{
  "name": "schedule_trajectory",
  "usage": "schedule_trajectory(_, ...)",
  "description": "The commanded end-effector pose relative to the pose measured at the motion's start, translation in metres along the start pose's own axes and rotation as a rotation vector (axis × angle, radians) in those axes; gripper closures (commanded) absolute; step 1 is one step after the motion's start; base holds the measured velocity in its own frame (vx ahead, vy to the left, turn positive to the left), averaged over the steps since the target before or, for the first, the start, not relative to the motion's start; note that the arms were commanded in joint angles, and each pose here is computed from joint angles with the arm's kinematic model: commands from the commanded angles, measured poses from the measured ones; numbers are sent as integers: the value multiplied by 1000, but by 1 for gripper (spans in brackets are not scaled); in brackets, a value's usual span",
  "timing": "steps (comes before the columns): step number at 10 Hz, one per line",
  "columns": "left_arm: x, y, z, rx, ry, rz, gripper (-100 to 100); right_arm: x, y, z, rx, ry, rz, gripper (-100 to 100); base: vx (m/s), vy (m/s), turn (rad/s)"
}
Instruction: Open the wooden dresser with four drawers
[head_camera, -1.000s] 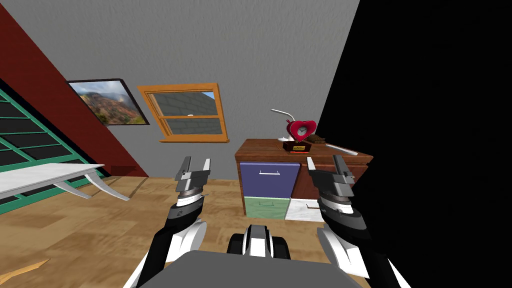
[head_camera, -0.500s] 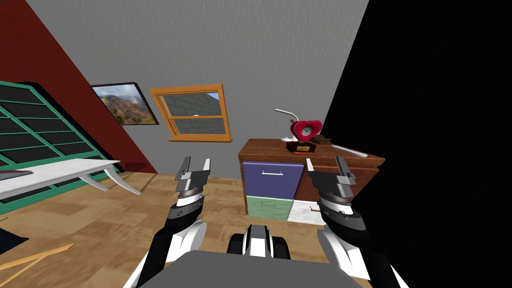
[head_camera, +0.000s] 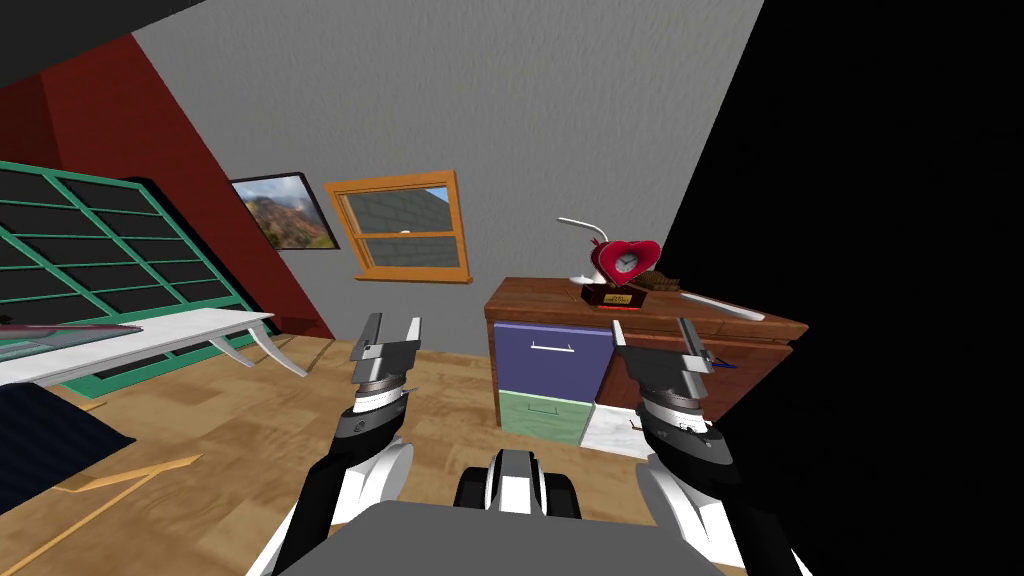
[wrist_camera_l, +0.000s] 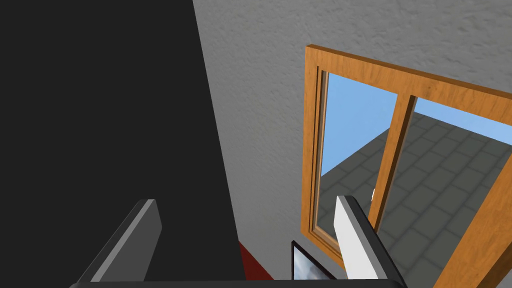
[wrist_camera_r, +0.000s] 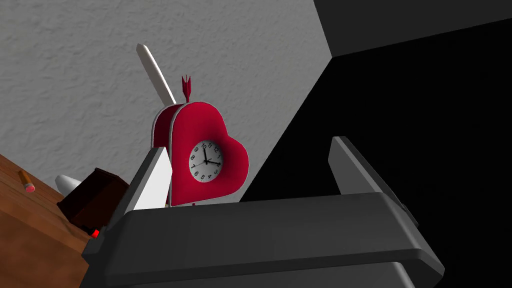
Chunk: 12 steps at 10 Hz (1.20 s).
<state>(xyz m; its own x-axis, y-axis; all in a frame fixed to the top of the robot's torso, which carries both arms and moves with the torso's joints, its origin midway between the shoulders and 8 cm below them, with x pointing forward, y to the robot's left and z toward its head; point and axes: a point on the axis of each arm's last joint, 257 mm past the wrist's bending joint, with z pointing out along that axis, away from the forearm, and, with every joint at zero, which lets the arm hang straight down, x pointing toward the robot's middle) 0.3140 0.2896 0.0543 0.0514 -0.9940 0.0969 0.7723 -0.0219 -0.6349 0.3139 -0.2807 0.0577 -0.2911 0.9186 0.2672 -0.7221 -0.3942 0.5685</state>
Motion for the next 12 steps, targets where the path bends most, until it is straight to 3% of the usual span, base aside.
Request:
schedule_trajectory(1, 0, 0, 0, 0, 0, 0, 0, -9, -3, -4, 2, -30, 113, -100, -6, 18, 149)
schedule_trajectory(3, 0, 0, 0, 0, 0, 0, 0, -9, -3, -4, 1, -31, 153, -100, -3, 10, 17)
schedule_trajectory(12, 0, 0, 0, 0, 0, 0, 0, -38, -13, -20, -12, -130, 506, -100, -6, 14, 97)
